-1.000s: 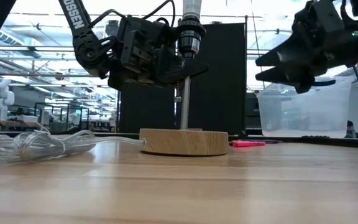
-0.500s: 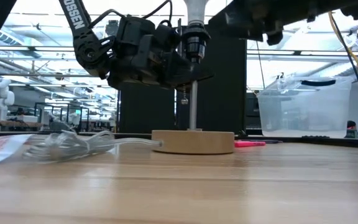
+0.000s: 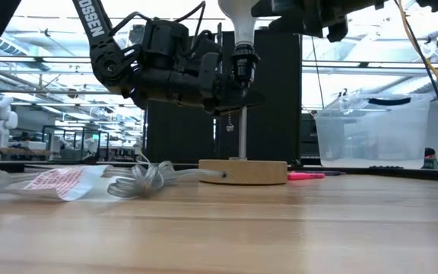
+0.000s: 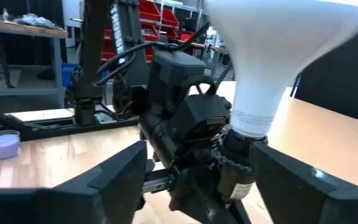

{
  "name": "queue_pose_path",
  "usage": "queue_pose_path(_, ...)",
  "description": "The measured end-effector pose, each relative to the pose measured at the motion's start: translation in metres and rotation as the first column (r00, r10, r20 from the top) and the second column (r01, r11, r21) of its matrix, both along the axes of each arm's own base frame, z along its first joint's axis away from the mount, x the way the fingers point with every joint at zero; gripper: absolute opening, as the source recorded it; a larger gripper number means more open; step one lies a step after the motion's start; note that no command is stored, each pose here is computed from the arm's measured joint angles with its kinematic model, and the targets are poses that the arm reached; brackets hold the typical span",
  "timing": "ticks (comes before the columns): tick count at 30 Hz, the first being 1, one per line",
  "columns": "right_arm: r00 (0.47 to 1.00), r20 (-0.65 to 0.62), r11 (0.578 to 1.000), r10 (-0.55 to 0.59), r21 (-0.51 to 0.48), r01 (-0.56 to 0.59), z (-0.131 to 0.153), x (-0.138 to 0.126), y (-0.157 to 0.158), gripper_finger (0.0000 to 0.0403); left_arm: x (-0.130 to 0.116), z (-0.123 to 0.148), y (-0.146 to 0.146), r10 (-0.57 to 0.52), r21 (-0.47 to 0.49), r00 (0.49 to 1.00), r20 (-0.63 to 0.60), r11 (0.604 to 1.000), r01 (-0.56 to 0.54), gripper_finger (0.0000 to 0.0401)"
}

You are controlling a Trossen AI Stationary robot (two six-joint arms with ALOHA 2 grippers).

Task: Screw lightbulb
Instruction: Remove the white lightbulb from the desk lamp

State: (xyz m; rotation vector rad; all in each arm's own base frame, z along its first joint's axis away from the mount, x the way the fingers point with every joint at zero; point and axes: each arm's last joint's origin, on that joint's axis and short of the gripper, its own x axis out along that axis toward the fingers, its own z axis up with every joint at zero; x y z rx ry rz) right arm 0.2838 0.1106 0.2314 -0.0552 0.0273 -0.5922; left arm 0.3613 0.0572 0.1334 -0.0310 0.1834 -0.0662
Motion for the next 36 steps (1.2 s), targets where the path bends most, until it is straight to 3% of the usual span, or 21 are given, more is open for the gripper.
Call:
queue_pose_path(7,0.996,0.047,0.996,-0.081,0.036,0.079,0.003,0.008,-0.023,0.0329,0.000,0.000,0.001,0.067,-0.010,0.998,0.002,0.998,-0.067,0.0027)
queue_pose_path(15,0.984,0.097,0.988,-0.149,0.052,0.144,0.008,0.014,-0.046,0.0317,0.001,0.001,0.001,0.174,-0.002,0.985,0.002,0.985,-0.174,0.0027)
queue_pose_path(36,0.991,0.135,0.999,0.025,0.027,-0.029,0.012,0.028,-0.104,0.0313,0.001,0.000,0.001,0.191,0.001,0.982,0.001,0.982,-0.191,0.0027)
